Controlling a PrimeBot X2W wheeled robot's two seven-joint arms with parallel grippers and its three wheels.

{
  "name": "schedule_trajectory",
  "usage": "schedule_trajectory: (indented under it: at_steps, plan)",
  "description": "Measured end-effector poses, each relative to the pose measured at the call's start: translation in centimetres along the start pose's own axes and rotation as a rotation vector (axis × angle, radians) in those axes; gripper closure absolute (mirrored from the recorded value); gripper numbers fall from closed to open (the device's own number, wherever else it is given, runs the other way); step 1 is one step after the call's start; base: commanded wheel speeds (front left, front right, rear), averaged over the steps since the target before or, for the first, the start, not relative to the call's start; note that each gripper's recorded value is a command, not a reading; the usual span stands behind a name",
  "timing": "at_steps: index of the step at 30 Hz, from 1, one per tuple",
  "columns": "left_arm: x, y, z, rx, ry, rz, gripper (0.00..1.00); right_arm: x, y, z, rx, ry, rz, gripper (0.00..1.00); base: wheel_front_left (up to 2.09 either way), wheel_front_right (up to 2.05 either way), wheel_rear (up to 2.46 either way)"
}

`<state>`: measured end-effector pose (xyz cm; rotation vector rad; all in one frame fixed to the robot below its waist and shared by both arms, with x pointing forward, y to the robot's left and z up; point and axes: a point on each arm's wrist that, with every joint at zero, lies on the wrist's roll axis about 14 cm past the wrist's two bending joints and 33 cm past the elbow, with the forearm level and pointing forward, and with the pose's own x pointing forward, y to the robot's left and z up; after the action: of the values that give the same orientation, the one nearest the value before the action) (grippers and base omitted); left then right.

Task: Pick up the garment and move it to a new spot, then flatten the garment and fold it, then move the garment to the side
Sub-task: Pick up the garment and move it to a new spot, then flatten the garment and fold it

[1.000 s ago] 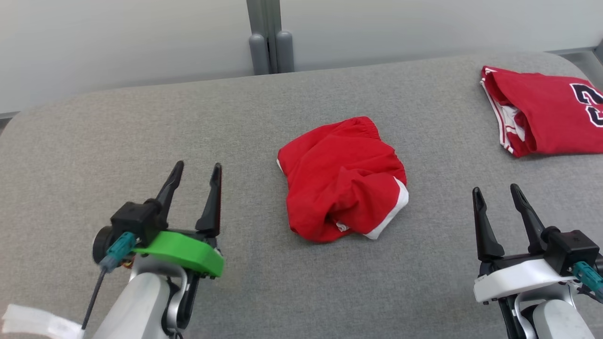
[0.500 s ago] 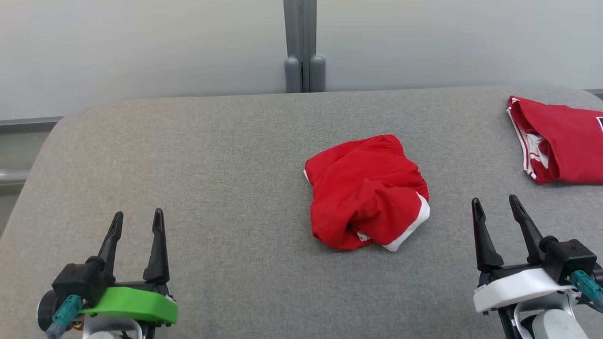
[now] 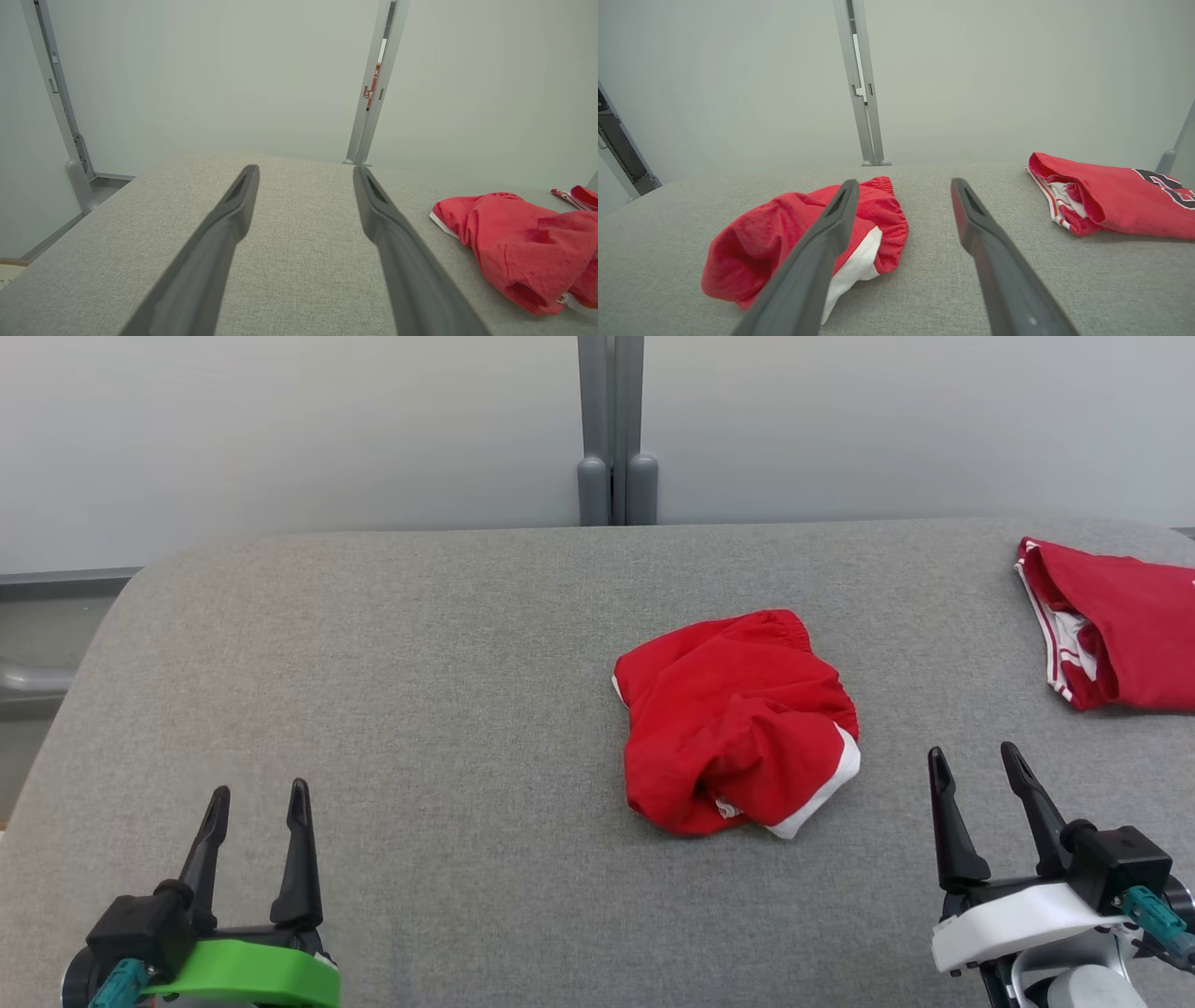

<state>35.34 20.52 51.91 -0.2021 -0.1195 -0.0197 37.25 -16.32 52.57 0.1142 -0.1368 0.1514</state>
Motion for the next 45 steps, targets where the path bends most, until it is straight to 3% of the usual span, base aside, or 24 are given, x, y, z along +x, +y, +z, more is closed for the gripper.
schedule_trajectory:
  at_steps: [45]
  plan:
    - [-0.9, 0.2, -1.6, 0.031, 0.043, 0.021, 0.00, -0.3, 0.3, -1.4, 0.022, 0.044, 0.002, 0.00, 0.00, 0.00, 0.00]
